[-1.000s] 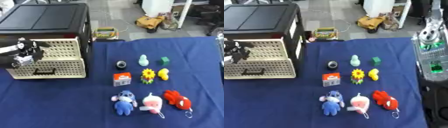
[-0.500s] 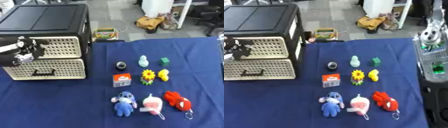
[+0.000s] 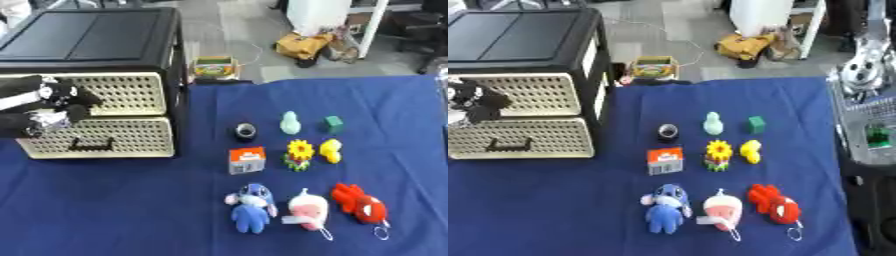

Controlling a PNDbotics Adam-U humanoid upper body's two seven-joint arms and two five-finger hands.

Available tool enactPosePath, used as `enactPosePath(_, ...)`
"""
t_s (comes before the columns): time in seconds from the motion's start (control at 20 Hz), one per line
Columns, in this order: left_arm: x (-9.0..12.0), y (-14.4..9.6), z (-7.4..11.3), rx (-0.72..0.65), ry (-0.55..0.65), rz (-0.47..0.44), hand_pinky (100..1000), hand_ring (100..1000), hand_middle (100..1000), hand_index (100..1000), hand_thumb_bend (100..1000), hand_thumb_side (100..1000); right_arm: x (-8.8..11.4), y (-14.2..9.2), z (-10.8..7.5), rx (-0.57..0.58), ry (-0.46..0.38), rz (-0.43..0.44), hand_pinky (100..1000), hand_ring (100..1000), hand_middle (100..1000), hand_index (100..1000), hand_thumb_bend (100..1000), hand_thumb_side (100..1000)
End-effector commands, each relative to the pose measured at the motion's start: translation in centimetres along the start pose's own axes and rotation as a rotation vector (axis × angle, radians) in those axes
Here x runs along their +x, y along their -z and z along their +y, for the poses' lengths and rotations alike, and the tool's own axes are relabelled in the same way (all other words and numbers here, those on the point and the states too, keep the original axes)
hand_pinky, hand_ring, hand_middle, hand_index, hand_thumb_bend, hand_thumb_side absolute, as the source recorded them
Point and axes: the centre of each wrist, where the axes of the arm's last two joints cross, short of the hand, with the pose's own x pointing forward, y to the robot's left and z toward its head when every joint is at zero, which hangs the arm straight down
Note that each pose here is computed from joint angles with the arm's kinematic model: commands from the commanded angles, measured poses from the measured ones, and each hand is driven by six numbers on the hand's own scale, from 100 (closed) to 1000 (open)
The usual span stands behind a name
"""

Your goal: Pick up objects from table and place into drawer.

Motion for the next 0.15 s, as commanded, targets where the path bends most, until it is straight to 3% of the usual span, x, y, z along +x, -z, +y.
enactPosePath(0.05,2.4,-0.8,2.1,0.001,0.084,-0.047,309,483,489,763,100,1000,0.8,0.4,-0.7,-0.032,-0.006,-0.027,675,754,680,882,100,1000)
enactPosePath(0.15,3.7,-0.9,2.0,-0.003,0.079,-0.086,302,474,478,748,100,1000,0.7,0.3,-0.6,-0.032,-0.005,-0.02,675,754,680,882,100,1000)
